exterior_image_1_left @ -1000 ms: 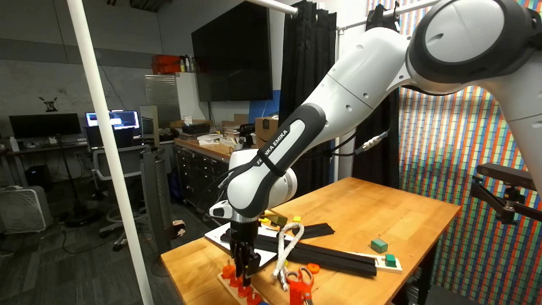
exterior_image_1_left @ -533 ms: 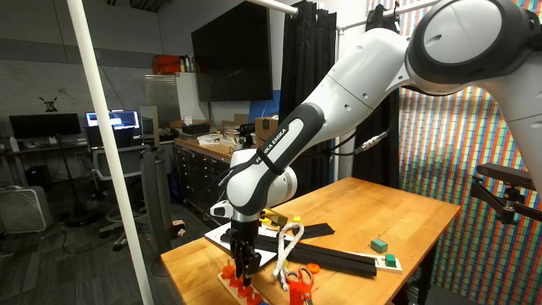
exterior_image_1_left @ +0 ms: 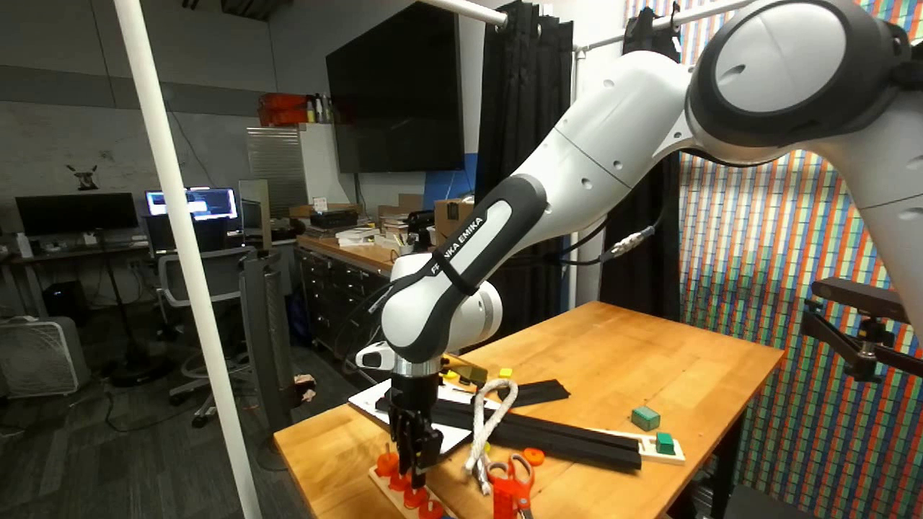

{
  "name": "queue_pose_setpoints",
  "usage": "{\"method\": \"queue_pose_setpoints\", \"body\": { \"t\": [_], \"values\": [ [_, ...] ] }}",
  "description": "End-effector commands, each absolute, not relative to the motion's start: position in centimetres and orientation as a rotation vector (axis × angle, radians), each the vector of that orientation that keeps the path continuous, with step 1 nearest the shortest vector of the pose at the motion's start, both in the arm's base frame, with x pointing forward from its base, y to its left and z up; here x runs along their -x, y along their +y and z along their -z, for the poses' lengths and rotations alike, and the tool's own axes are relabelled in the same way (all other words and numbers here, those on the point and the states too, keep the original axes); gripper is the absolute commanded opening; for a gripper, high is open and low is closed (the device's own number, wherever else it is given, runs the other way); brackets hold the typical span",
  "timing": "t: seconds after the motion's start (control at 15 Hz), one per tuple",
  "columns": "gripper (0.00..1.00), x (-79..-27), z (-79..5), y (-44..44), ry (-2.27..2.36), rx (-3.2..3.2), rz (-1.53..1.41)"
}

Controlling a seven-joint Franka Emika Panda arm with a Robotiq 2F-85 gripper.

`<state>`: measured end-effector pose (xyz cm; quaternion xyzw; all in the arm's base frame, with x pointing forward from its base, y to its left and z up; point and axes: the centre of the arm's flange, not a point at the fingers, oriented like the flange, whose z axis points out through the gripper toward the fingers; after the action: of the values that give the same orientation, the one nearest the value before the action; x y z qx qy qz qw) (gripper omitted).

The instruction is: Pick up the orange token from the table and put it on the wooden holder.

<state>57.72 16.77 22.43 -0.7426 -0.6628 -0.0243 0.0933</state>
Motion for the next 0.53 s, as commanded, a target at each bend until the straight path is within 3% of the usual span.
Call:
{"method": "queue_pose_setpoints", "body": {
  "t": [0.0,0.47],
  "values": [
    [0.23,-58.54,-22.28,17.13,-1.956,2.163,0.083],
    [0.23,-58.51,-22.27,17.37,-1.958,2.156,0.079]
  ]
}}
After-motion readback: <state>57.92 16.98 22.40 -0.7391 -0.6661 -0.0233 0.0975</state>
